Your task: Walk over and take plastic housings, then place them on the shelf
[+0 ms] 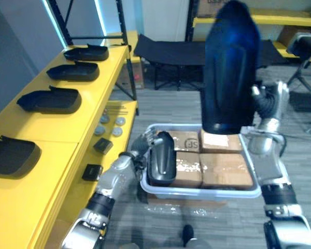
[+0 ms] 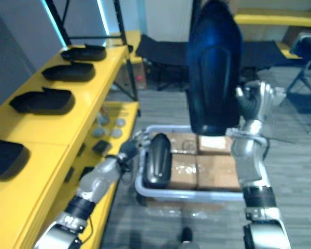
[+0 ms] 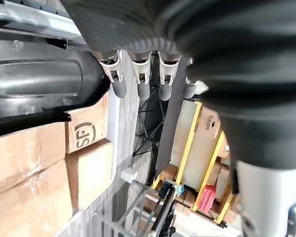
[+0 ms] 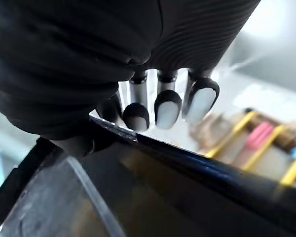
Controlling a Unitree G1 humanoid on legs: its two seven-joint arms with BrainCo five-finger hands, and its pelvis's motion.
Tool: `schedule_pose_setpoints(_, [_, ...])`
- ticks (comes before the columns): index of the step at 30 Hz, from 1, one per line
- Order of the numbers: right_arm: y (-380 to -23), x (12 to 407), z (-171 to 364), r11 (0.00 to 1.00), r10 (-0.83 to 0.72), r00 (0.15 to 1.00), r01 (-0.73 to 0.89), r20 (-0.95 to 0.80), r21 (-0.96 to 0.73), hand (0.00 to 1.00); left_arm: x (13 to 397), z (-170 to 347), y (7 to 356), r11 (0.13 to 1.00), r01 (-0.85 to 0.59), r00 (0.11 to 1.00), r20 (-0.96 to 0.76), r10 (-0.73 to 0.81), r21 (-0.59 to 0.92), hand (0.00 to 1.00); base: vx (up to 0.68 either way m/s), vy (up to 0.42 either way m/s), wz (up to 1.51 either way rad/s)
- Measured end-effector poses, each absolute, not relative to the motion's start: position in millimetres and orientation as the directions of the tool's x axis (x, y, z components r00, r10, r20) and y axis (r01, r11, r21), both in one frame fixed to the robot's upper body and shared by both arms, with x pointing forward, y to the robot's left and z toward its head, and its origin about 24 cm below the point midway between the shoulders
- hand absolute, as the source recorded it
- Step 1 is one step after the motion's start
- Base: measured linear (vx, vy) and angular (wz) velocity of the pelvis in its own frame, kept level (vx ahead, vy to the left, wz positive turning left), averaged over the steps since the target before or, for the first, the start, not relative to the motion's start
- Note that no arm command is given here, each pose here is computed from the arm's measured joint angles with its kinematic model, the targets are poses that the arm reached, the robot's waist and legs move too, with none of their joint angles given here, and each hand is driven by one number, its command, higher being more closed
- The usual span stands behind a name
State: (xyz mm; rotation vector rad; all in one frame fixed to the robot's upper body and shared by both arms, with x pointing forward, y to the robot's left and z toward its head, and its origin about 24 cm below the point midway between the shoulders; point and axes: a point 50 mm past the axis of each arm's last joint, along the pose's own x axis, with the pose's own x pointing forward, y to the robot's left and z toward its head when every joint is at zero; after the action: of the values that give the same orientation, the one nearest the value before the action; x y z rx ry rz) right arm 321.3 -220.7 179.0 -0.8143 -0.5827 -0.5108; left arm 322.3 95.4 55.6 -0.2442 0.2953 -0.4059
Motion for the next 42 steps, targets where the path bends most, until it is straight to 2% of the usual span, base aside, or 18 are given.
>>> schedule_pose_setpoints(13, [-199,344,161,0.628,-0.154,0.816,0.517,0.558,-0.582,1.0,330,53,81,0.861,0.372,0.832,-0.287,-0.475,-0.347,0.0,0.0,-0.001,0.03])
schedule_pose_setpoints(17, [-195,348,152,0.638,-0.15,0.842,0.483,0.519,-0.6,1.0,337,65,75,0.863,0.397,0.838,-0.259,-0.48,-0.314,0.0,-0.02,-0.015,0.11])
schedule_pose_setpoints(23, [-183,354,149,0.684,-0.142,0.861,0.442,0.488,-0.581,1.0,343,74,76,0.924,0.356,0.908,-0.183,-0.377,-0.139,0.0,0.0,-0.002,0.01])
schedule_pose_setpoints(26, [-178,356,147,0.704,-0.147,0.869,0.428,0.473,-0.567,1.0,345,81,77,0.939,0.33,0.929,-0.143,-0.341,-0.098,0.0,0.0,0.0,0.0])
schedule_pose_setpoints(31, [-165,357,142,0.73,-0.124,0.882,0.391,0.455,-0.56,1.0,349,95,70,0.947,0.316,0.945,-0.068,-0.319,-0.052,0.0,0.0,0.0,0.0])
schedule_pose_setpoints(42, [-147,361,125,0.773,-0.126,0.92,0.325,0.37,-0.545,1.0,349,93,64,0.967,0.254,0.965,-0.063,-0.254,0.001,0.0,0.0,0.0,0.0])
